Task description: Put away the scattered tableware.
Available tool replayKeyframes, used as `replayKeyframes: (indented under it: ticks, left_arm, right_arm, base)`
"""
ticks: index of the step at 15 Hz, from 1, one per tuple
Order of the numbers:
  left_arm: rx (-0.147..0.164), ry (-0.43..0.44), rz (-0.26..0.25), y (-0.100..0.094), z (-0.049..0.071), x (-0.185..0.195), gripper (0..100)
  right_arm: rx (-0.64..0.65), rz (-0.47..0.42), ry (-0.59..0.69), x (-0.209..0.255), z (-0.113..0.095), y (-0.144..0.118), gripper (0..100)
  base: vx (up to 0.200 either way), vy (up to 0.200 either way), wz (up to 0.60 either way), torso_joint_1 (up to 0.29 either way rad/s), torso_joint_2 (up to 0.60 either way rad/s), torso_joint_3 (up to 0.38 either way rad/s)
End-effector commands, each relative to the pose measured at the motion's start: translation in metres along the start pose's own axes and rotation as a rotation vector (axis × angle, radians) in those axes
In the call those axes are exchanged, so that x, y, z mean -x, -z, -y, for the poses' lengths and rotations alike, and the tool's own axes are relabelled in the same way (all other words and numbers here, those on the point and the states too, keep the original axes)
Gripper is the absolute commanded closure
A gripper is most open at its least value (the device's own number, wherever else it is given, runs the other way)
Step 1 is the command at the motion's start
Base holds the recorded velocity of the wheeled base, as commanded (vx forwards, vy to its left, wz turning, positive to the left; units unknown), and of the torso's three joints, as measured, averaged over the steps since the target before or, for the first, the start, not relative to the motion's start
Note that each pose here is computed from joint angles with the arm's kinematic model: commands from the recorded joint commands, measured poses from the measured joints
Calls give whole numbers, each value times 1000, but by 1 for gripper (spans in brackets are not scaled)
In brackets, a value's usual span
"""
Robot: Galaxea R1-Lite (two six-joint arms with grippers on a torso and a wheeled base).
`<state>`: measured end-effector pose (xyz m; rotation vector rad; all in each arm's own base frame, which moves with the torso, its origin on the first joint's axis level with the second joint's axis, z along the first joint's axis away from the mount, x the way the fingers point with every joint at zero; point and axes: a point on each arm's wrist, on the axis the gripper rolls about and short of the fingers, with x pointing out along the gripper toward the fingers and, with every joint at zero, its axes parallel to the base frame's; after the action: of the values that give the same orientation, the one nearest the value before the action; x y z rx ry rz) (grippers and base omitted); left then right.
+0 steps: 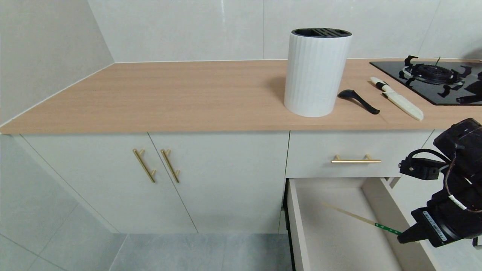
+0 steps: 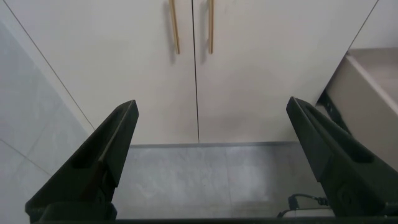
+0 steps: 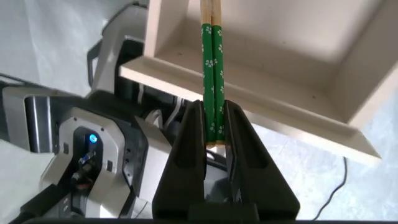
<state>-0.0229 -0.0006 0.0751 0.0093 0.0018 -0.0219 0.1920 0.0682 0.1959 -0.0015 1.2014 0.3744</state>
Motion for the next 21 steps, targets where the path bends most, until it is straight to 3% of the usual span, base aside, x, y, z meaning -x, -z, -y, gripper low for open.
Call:
replayKeyframes:
  ticks: [1,11,16,21]
  left_arm:
    - [0,0,-1,0,0,0,0]
    - [0,0,-1,0,0,0,0]
    - [0,0,-1,0,0,0,0]
    - [0,0,-1,0,0,0,0]
  right_arm:
    - [-1,-18,1,-5,0,-2,100]
    - [-1,11,24,-6,2,-6,100]
    - [-2,14,24,-6,2,-6,100]
    - [-3,117,79,-38,4,-19,100]
  base:
    - [0,0,0,-203,447,246]
    - [0,0,0,-190,461,263]
    - [0,0,0,-37,108,53]
    - [0,0,0,0,0,0]
